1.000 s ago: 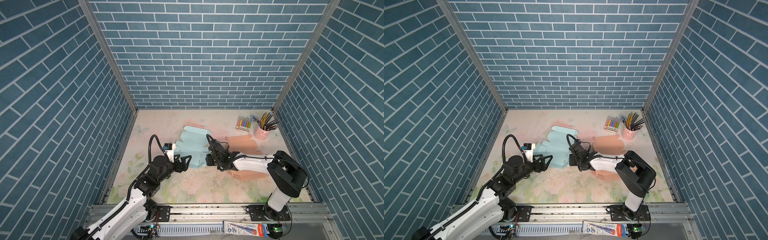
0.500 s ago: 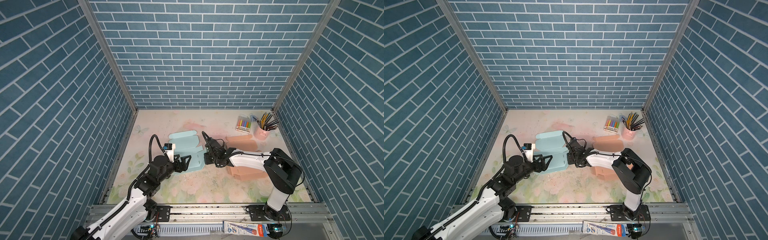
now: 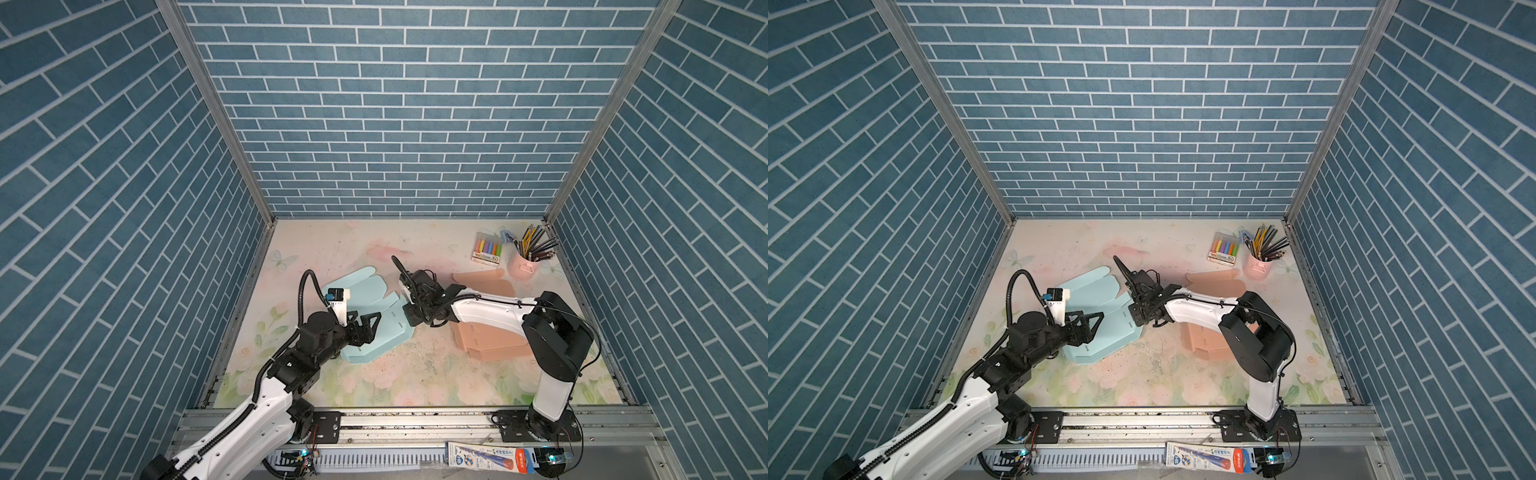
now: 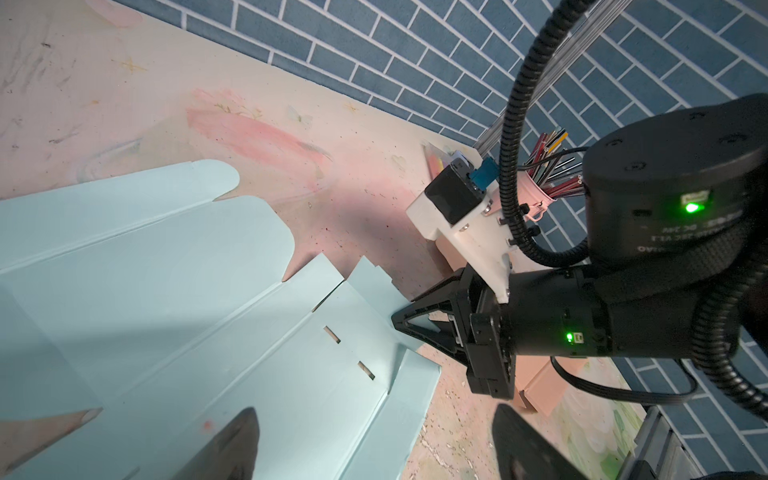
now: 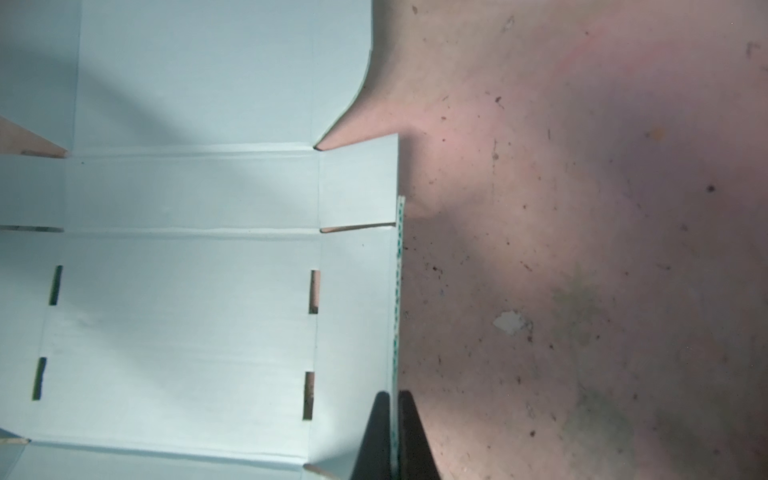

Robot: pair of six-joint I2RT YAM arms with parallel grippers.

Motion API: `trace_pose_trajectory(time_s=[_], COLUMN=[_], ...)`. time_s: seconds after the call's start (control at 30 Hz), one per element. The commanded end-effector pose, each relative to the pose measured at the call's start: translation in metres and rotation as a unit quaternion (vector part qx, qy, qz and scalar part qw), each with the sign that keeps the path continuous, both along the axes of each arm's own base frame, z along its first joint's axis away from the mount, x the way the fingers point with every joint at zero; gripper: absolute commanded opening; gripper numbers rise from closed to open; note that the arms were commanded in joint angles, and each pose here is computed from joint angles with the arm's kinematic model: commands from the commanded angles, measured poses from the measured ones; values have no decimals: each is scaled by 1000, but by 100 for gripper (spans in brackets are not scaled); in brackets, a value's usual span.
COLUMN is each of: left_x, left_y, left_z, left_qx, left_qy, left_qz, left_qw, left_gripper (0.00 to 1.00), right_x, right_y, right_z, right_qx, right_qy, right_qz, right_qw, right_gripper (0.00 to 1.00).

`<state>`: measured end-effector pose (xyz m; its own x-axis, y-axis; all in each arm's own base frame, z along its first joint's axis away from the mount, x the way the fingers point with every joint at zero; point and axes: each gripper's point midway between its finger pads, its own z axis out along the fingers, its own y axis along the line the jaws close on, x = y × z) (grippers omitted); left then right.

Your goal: Fold the paper box

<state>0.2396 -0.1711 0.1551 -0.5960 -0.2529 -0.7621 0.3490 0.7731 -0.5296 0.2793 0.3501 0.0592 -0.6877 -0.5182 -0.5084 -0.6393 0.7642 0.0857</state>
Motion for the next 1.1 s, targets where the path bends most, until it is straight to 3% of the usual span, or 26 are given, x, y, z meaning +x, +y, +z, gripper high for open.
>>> trace_pose_trajectory(time_s=[0.0,0.5,0.73,1.07], left_x=[4,4,5,8], left_y=[2,2,6,8], left_z=[4,-18,-30,-49], left_qx=[4,27,42,70], left_qy=[-1,30,44,68], left_qz=[8,7,15,22], left_qw=[1000,999,998,995], left_gripper=[88,88,88,88], right_x=[-3,11,18,36], right_y=[-1,31,28,27], right_z=[-3,13,-3,61], right_qx=[-35,-24,-56,8], right_qy=[-2,21,27,-52], right_qz=[78,228,232,181], right_qw=[996,973,971,982], right_gripper=[6,12,13,59])
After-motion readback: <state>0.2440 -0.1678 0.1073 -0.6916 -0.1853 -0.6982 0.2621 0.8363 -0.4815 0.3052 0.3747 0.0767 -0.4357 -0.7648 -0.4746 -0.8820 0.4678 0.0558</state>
